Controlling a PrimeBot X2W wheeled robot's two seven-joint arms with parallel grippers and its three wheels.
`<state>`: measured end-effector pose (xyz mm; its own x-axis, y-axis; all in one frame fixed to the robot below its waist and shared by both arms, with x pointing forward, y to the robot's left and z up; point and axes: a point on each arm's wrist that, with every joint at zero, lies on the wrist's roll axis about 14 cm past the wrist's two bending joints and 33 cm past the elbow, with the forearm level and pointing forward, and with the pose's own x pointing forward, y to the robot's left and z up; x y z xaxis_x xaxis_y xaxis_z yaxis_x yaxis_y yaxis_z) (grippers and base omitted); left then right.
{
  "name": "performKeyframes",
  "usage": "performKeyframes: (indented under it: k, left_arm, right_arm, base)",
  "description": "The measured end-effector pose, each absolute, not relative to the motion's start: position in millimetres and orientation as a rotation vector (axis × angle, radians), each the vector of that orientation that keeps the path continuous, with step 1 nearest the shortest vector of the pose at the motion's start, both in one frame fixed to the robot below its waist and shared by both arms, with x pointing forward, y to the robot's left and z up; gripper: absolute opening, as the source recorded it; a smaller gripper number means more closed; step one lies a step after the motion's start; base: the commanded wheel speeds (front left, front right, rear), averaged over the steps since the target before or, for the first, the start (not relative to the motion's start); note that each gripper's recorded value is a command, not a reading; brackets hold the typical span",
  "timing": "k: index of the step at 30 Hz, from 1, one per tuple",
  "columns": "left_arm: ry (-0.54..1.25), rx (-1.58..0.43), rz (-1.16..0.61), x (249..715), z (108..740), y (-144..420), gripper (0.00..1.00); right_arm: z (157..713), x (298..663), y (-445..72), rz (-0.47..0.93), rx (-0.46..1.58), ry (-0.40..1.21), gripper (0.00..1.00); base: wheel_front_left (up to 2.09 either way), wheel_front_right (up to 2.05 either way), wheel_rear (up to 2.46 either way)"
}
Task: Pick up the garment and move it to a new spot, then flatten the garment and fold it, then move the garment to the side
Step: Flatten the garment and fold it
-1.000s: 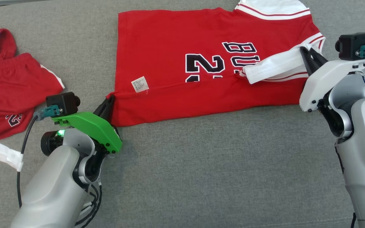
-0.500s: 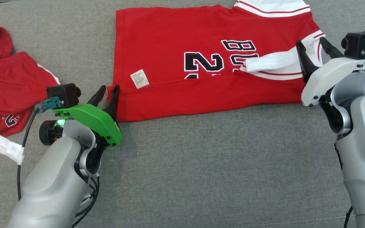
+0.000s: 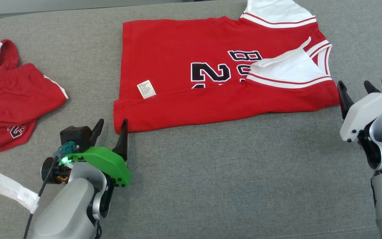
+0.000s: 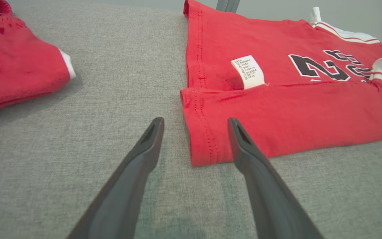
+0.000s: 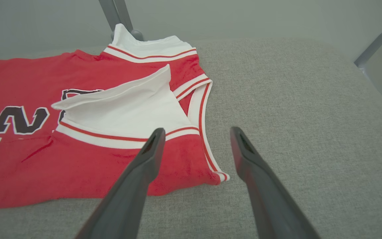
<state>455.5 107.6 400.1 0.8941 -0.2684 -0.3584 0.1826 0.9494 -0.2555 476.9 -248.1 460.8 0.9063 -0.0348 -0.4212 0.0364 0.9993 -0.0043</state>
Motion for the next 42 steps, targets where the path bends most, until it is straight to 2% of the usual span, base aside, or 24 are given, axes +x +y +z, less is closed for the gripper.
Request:
performKeyframes:
  k: [6, 12, 22, 27, 28, 29, 30, 34, 42]
  left_arm:
    - [0.427, -0.219, -0.224, 452.8, 388.0, 97.6, 1.0]
    - [0.472, -0.195, -0.216, 460.5, 377.1, 95.5, 1.0]
    - [0.563, -0.168, -0.239, 464.8, 361.6, 93.9, 1.0]
    - [0.611, -0.184, -0.262, 464.0, 354.6, 90.0, 1.0]
    - [0.618, -0.189, -0.268, 464.0, 353.6, 88.9, 0.71]
    - [0.626, -0.19, -0.272, 463.6, 352.5, 88.3, 0.36]
    - [0.635, -0.197, -0.28, 463.1, 351.1, 86.9, 0.0]
    - [0.635, -0.21, -0.289, 460.6, 353.8, 85.5, 0.0]
    - [0.652, -0.22, -0.306, 416.0, 360.9, 87.9, 0.0]
  right_arm:
    - [439.1, 468.6, -256.3, -0.096, 0.028, 0.504, 1.0]
    - [430.0, 479.7, -257.6, -0.117, 0.009, 0.549, 1.0]
    - [391.9, 479.7, -257.4, -0.1, -0.059, 0.801, 1.0]
    - [376.5, 475.2, -259.1, -0.097, -0.045, 0.866, 1.0]
    - [374.1, 474.5, -258.7, -0.097, -0.036, 0.872, 1.0]
    - [373.1, 474.0, -258.9, -0.098, -0.027, 0.874, 0.75]
    - [373.9, 474.9, -259.9, -0.102, -0.014, 0.855, 0.0]
    - [380.2, 474.8, -257.4, -0.104, 0.014, 0.803, 0.0]
    - [402.1, 437.4, -262.6, -0.129, 0.061, 0.703, 0.0]
  base:
    - [0.0, 0.0, 0.0]
    - [0.0, 0.0, 0.0]
    - [0.0, 0.0, 0.0]
    - [0.0, 0.0, 0.0]
    - [0.0, 0.0, 0.0]
    - [0.0, 0.0, 0.0]
    - [0.0, 0.0, 0.0]
    - [0.0, 0.0, 0.0]
    - [0.0, 0.0, 0.0]
